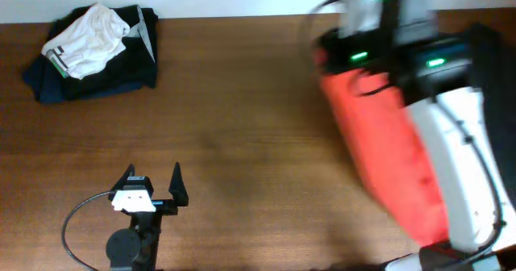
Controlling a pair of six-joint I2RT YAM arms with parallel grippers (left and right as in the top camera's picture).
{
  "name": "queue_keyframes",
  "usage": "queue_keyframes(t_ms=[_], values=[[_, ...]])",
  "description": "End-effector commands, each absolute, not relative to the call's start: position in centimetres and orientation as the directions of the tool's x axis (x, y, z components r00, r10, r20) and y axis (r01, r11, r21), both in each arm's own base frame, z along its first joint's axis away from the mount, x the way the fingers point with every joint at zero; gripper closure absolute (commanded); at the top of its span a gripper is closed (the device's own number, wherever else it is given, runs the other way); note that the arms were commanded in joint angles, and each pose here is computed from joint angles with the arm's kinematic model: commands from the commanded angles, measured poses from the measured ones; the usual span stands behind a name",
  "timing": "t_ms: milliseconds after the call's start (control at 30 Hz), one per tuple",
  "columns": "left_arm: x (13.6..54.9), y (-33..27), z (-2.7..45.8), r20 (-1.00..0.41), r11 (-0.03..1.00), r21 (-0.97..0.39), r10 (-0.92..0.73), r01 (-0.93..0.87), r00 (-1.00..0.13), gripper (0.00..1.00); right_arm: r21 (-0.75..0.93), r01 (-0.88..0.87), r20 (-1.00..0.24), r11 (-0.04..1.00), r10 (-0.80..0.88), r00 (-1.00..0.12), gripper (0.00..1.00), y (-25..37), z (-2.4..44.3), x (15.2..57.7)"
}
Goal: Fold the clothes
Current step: 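Drag the red T-shirt with the right gripper to table center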
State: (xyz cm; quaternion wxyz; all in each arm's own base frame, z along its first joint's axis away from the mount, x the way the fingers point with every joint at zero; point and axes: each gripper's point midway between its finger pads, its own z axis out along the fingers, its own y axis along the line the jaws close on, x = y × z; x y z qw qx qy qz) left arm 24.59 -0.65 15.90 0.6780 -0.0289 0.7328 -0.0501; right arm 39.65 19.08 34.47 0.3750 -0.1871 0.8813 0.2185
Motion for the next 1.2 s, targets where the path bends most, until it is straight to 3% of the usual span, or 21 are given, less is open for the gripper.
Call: queue_keyframes(t_ms=[0, 67, 100, 133, 367, 533, 600, 700, 933, 1100, 1167], values=[[24.6, -1.0, 15.7, -0.992, 0.994, -0.098, -0.094, 0.042, -0.082, 0.01, 0.279, -0.674, -0.759, 0.684, -0.272, -0.591, 0.96, 28.5, 35.9, 33.5], [24.6, -1.0, 15.7, -0.992, 0.994, -0.098, -0.095, 0.043, -0.082, 0.01, 0.259, -0.677, -0.751, 0.689, -0.297, -0.589, 0.36, 31.1, 35.5, 31.5], [24.6, -1.0, 15.7, -0.992, 0.994, -0.098, -0.094, 0.043, -0.082, 0.01, 0.257, -0.690, -0.749, 0.677, -0.311, -0.585, 0.10, 31.7, 35.5, 30.8], [24.6, -1.0, 15.7, -0.992, 0.994, -0.098, -0.095, 0.042, -0.082, 0.01, 0.258, -0.688, -0.740, 0.679, -0.319, -0.593, 0.01, 31.5, 35.5, 30.4], [24.6, -1.0, 15.7, -0.992, 0.994, -0.098, -0.094, 0.043, -0.082, 0.01, 0.225, -0.439, -0.594, 0.870, -0.235, -0.770, 0.01, 19.1, 36.8, 30.2], [24.6, -1.0, 15.7, -0.992, 0.994, -0.100, -0.096, 0.047, -0.082, 0.01, 0.251, -0.309, -0.529, 0.917, -0.138, -0.838, 0.01, 16.5, 36.2, 29.3], [24.3, -3.6, 16.4, -0.985, 0.967, -0.167, -0.154, 0.194, -0.082, 0.01, 0.224, -0.205, -0.544, 0.953, -0.052, -0.837, 0.01, 14.3, 37.2, 28.3], [22.1, -9.1, 18.8, -0.982, 0.834, -0.182, -0.180, 0.521, -0.055, 0.01, 0.231, -0.165, -0.539, 0.959, -0.015, -0.842, 0.01, 12.5, 38.2, 25.1], [21.4, -9.6, 22.0, -0.975, 0.805, -0.212, -0.209, 0.554, -0.070, 0.01, 0.232, -0.168, -0.553, 0.958, -0.012, -0.833, 0.01, 11.3, 39.0, 22.7], [24.1, -9.3, 27.2, -0.977, 0.845, -0.145, -0.040, 0.514, -0.210, 0.01, 0.230, -0.166, -0.547, 0.959, -0.014, -0.837, 0.01, 11.4, 38.8, 22.9], [26.5, -8.5, 28.0, -0.941, 0.876, -0.176, -0.016, 0.450, -0.338, 0.01, 0.226, -0.163, -0.546, 0.960, -0.014, -0.838, 0.01, 11.3, 38.7, 23.0]])
